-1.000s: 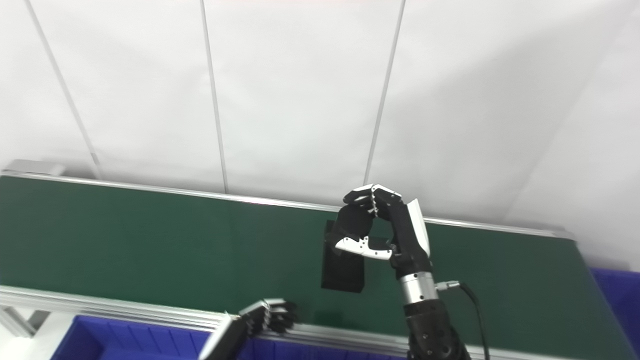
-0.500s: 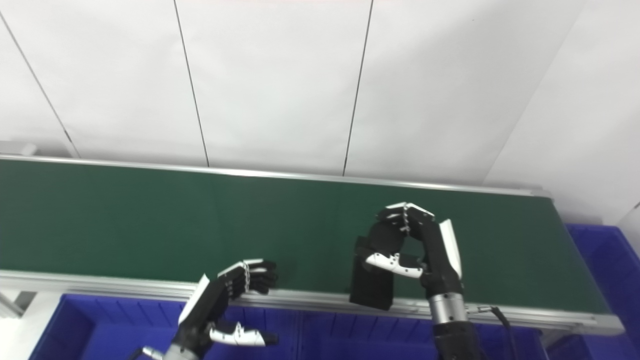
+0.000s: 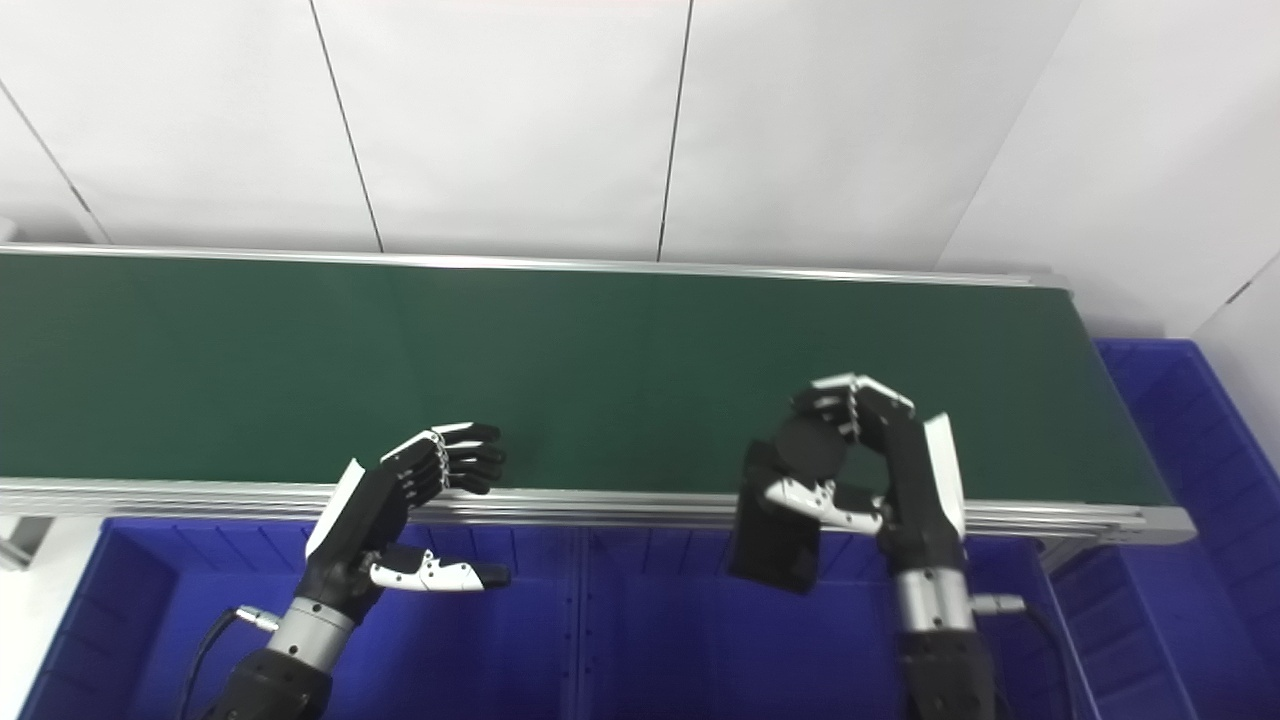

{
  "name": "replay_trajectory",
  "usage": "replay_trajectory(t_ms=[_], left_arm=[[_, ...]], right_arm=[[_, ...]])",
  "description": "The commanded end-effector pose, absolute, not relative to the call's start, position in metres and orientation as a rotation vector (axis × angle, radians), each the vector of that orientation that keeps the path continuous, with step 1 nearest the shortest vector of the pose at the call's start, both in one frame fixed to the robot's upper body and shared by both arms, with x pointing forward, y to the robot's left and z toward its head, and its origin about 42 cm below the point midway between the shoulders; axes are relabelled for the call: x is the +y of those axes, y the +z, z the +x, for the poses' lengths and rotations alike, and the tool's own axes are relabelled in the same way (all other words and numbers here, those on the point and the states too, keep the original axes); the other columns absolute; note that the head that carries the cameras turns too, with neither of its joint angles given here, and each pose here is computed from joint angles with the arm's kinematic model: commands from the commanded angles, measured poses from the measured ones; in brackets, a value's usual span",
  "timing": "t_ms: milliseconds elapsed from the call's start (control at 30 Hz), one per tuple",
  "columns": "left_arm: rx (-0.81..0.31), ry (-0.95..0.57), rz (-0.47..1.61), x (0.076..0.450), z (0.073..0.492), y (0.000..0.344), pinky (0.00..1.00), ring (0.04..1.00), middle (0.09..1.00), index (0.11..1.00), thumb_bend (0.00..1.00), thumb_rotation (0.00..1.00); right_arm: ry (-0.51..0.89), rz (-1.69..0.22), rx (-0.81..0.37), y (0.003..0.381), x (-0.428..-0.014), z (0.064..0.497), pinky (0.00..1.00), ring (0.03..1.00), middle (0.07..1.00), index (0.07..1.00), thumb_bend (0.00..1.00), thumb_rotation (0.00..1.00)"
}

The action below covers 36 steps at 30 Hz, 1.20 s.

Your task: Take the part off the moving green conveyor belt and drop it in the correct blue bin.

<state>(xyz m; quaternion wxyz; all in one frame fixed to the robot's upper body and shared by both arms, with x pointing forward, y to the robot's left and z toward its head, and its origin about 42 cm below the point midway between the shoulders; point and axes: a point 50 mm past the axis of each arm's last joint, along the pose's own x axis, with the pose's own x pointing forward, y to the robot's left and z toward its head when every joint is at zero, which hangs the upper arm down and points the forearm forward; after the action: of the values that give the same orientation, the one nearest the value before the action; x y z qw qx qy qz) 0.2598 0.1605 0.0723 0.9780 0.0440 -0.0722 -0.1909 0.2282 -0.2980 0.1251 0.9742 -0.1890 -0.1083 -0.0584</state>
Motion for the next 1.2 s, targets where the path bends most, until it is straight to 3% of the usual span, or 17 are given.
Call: replay_trajectory(t_ms=[0, 833, 1100, 1167], left_arm=[[-0.215, -0.386, 0.062, 0.157, 0.267, 0.088, 0.62, 0.653, 0.686, 0.731, 0.84, 0.03], [-0.206, -0.377, 0.067, 0.157, 0.267, 0.092, 0.64, 0.662, 0.688, 0.731, 0.84, 0.04], [-0.198, -0.373, 0.057, 0.158, 0.267, 0.095, 0.63, 0.660, 0.685, 0.731, 0.85, 0.03], [-0.200, -0.374, 0.055, 0.158, 0.267, 0.093, 0.63, 0.659, 0.684, 0.731, 0.84, 0.02]], right_arm=[[-0.148, -0.393, -0.275, 0.139, -0.300, 0.226, 0.30, 0.362, 0.444, 0.503, 0.53, 0.00], [-0.183, -0.397, -0.154, 0.099, -0.307, 0.189, 0.31, 0.365, 0.442, 0.509, 0.53, 0.00], [-0.142, -0.413, -0.118, 0.085, -0.303, 0.185, 0.33, 0.383, 0.446, 0.506, 0.53, 0.00], [-0.128, -0.406, -0.105, 0.083, -0.302, 0.184, 0.36, 0.433, 0.462, 0.510, 0.53, 0.00]])
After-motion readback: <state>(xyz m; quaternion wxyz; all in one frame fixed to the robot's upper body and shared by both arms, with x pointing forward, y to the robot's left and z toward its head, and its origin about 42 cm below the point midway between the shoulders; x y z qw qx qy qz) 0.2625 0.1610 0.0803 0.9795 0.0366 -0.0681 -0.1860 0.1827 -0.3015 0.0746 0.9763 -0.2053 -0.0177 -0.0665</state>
